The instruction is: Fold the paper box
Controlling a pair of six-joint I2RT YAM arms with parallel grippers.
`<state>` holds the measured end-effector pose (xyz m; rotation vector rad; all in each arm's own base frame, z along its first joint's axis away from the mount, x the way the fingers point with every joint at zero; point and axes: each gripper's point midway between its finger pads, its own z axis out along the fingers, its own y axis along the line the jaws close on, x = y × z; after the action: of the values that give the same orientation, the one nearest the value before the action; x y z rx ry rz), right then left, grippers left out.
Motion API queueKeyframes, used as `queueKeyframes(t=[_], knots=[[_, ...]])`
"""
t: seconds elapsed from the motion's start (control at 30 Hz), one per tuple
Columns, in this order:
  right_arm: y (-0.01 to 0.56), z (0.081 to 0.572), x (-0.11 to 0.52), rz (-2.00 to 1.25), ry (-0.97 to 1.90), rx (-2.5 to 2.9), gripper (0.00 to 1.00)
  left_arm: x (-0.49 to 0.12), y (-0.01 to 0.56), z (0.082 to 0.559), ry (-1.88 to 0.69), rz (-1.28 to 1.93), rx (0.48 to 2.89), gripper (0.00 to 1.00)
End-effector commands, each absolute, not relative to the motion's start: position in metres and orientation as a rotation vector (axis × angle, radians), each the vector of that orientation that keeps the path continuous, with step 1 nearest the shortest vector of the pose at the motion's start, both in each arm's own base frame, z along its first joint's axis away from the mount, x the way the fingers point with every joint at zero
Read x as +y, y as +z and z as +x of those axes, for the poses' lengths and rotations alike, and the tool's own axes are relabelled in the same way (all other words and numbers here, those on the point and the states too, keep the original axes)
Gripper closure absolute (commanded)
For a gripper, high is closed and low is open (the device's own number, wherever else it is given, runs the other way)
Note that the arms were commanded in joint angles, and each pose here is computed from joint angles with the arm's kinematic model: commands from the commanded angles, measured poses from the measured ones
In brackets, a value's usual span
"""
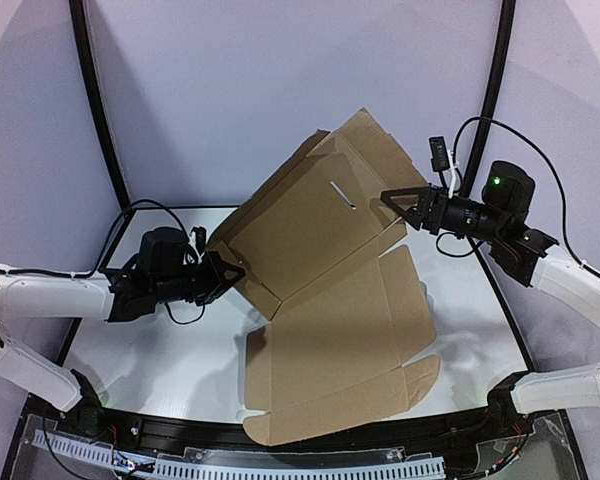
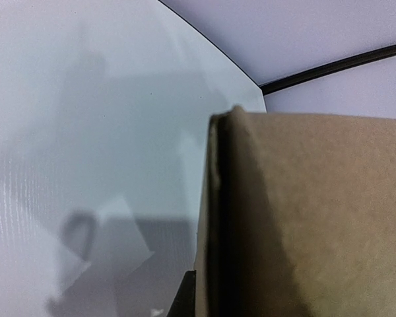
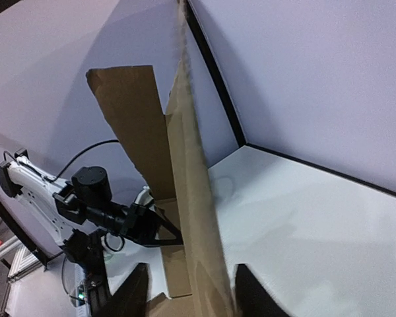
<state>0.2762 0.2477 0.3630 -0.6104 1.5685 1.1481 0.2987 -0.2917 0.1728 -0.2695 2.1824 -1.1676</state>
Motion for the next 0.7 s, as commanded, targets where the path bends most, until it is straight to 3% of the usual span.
queueKeyframes(t=[0.0, 0.2, 0.67], knots=[[0.373, 0.274, 0.252, -0.678, 1.155, 1.528, 0.68, -0.304, 0.196, 0.302, -1.263, -0.244, 2.125, 0.99], [0.383, 0.269, 0.254, -0.711, 1.161, 1.486, 1.00, -0.306, 0.186, 0.306, -1.243, -0.275, 2.157, 0.99], [0.408, 0.231, 0.263, -0.806, 1.142, 1.356, 1.00, -0.260, 0.147, 0.327, -0.801, -0.571, 2.293, 0.99]])
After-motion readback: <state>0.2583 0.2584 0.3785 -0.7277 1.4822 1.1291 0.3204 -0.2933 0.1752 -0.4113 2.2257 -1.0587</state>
